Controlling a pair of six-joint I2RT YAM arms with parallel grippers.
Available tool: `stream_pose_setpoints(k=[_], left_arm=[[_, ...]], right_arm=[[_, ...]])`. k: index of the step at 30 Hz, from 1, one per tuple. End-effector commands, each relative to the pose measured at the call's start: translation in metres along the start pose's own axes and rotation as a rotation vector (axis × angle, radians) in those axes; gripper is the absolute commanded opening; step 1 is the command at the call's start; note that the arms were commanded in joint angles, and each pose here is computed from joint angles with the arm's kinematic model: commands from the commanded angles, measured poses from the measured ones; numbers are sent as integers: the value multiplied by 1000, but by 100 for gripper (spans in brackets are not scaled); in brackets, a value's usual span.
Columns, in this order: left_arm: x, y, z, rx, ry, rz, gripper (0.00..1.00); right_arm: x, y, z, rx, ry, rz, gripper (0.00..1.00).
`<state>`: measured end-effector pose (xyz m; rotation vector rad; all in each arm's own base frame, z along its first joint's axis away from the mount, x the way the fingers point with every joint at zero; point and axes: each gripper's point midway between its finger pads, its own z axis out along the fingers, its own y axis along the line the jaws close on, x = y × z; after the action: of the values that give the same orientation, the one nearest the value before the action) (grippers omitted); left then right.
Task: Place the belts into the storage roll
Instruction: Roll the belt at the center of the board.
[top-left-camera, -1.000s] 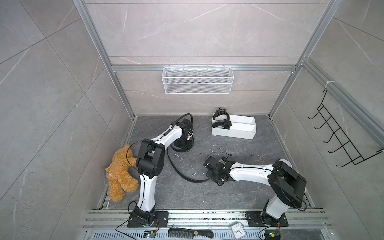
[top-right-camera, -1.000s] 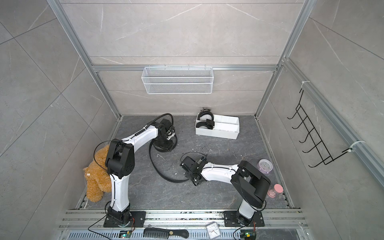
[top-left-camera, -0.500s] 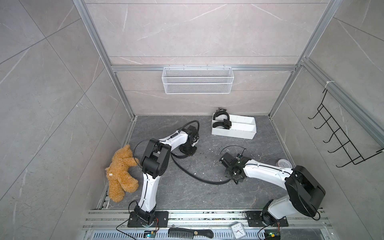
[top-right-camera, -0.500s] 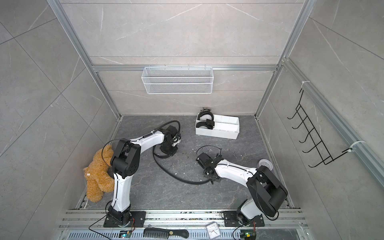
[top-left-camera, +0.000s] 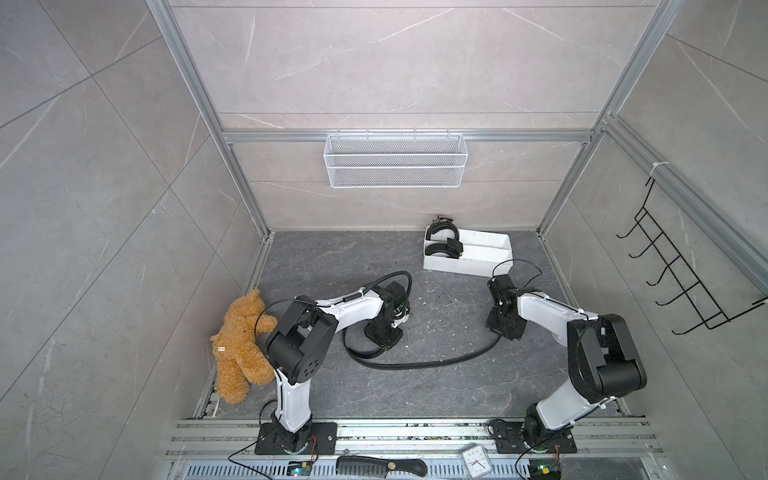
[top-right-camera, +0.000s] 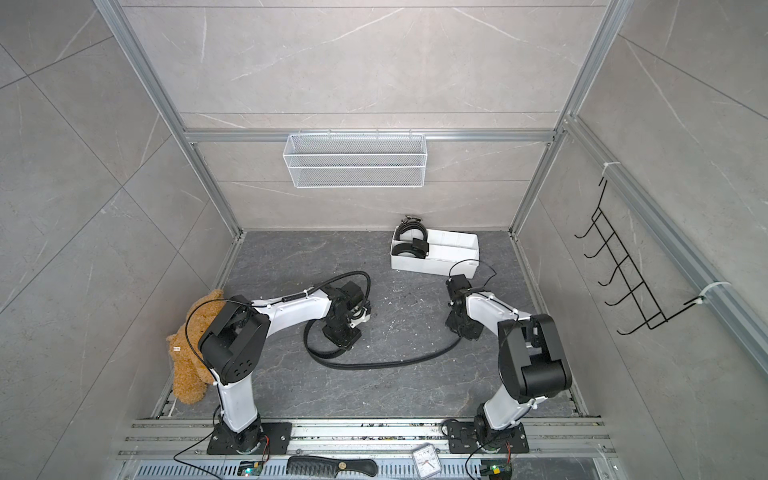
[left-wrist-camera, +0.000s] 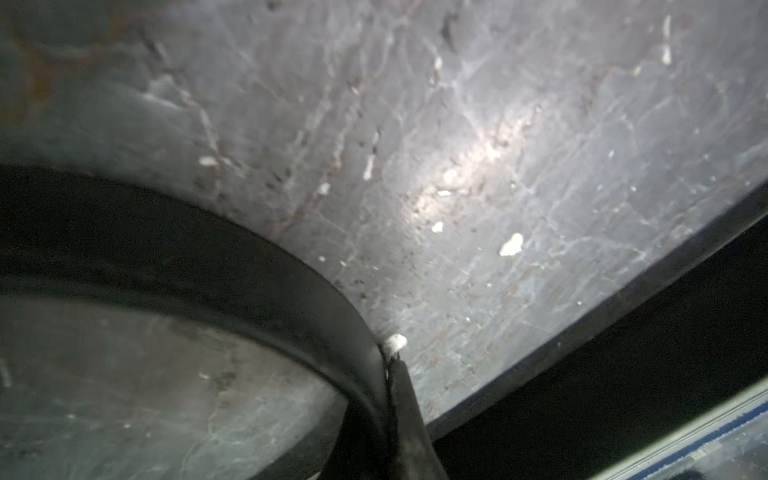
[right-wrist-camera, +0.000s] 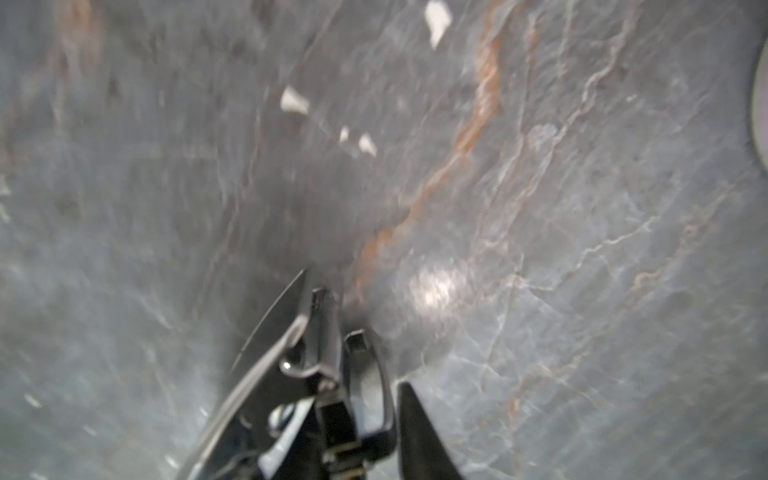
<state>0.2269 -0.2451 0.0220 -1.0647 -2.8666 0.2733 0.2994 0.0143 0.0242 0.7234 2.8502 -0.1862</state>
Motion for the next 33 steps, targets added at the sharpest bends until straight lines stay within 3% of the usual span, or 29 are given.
stream_pose_setpoints(k=[1,4,11,17,24,30,33], left_arm=[[6,-8,-12,29,-6,-46,0],[-7,-10,-17,30,-60,-57,0],[-14,-5,-20,-42,-79,-18,0],[-14,-2,-22,-83,-80,-7,0],[-8,-2,-23,-85,-99,3,0],[-5,-3,-22,-85,-99,25,0],[-3,-6,-18,-89,-77,53,0]], right_arm=[[9,26,-24,-94,31,-116,57],[27,34,-53,-113,10,-151,65],[110,36,-100,-223,33,-96,67],[171,71,-109,-328,63,-5,67],[202,133,-87,-409,120,89,69],[223,138,-49,-400,181,147,59],[219,127,-41,-367,162,136,43]])
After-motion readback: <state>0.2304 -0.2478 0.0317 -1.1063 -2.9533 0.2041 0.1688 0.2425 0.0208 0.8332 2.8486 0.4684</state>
